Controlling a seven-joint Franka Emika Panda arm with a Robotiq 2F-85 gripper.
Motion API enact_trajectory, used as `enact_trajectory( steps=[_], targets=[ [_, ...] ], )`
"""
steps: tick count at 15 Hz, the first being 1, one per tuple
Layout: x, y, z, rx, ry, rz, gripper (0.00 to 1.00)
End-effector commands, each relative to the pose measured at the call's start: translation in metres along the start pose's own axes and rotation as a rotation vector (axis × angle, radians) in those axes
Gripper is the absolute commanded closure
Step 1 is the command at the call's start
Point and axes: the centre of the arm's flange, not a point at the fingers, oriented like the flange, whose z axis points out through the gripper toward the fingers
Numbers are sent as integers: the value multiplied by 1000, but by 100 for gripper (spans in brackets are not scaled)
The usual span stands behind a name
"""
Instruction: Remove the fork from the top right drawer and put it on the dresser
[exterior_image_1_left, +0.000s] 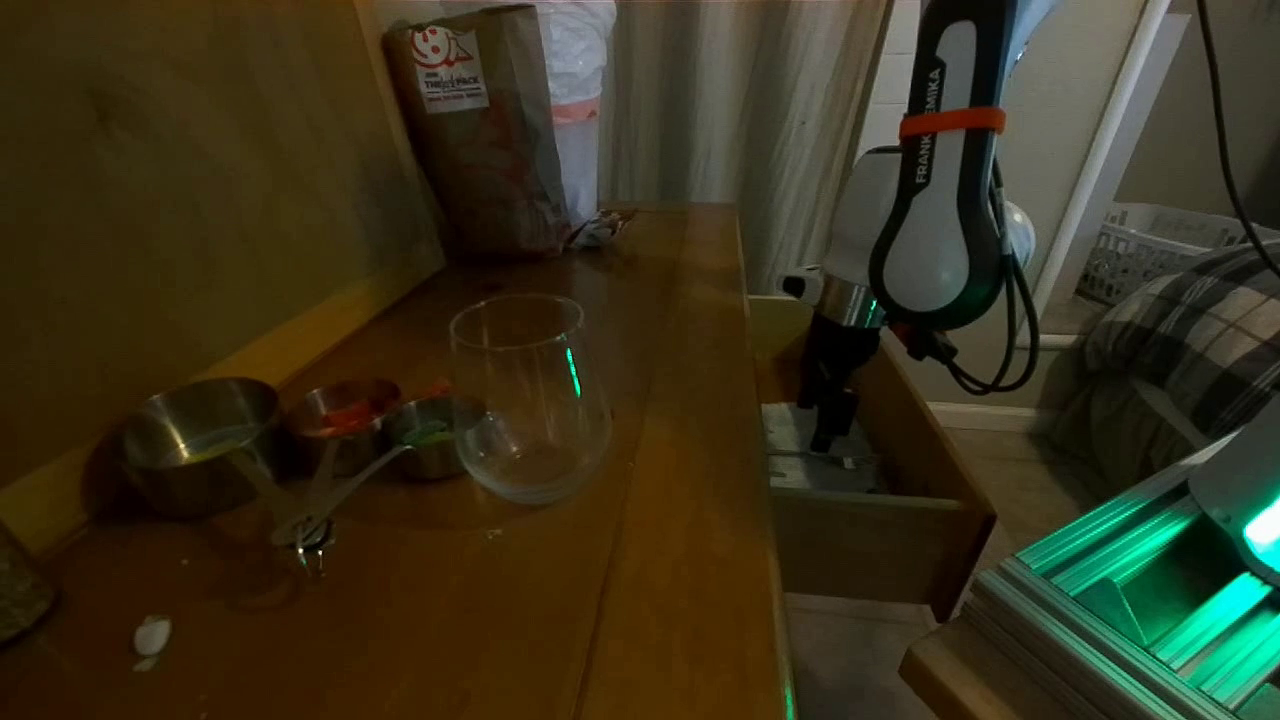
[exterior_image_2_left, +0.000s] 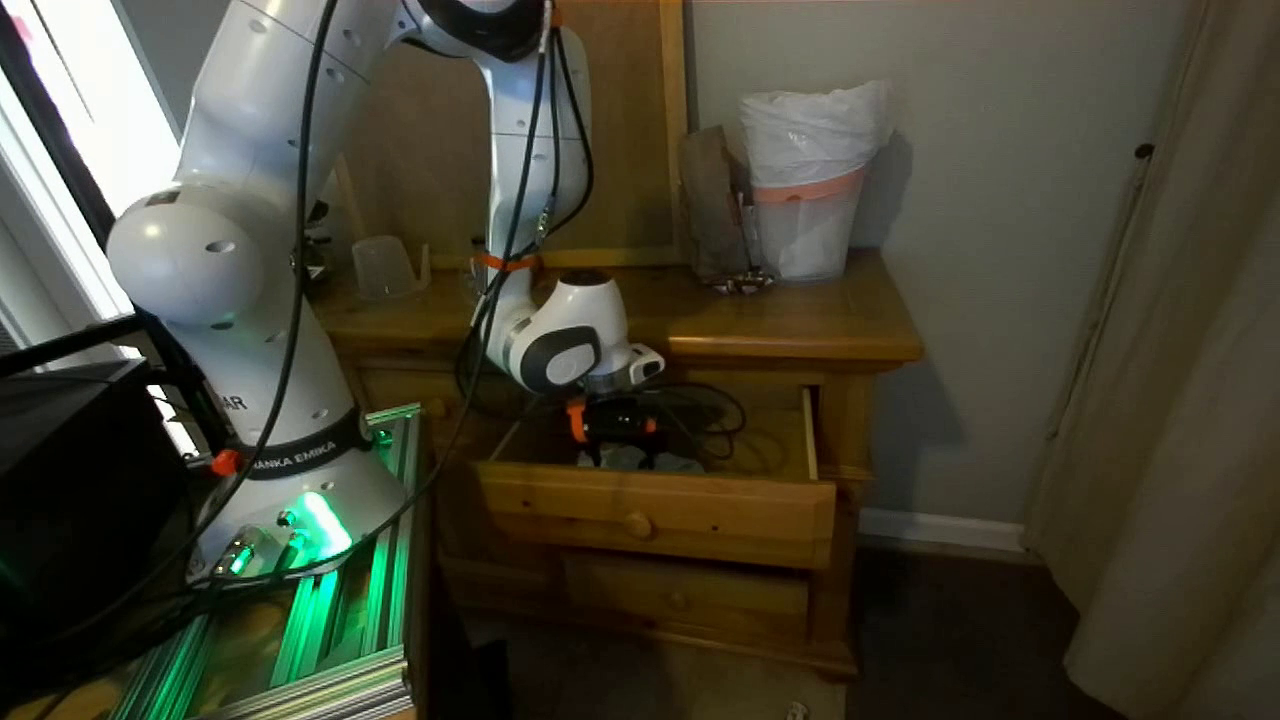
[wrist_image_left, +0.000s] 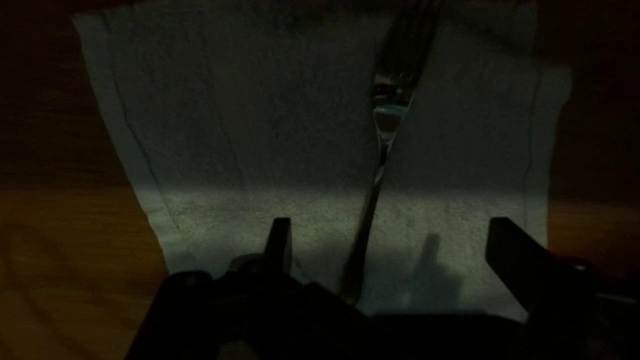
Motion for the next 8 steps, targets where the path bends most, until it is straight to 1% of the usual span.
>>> enact_trajectory(
  steps=[1,2,4,5,6,8],
  targets=[
    [3,7,15,11,-16,8,25],
    [3,8,17,11,-20,9,26],
    [1,10,21,16,-27,14,41],
    [1,11,24,17,-28,18,24],
    [0,12,25,16,-31,20,22],
    [0,13,30,21,-34,24,13]
  ],
)
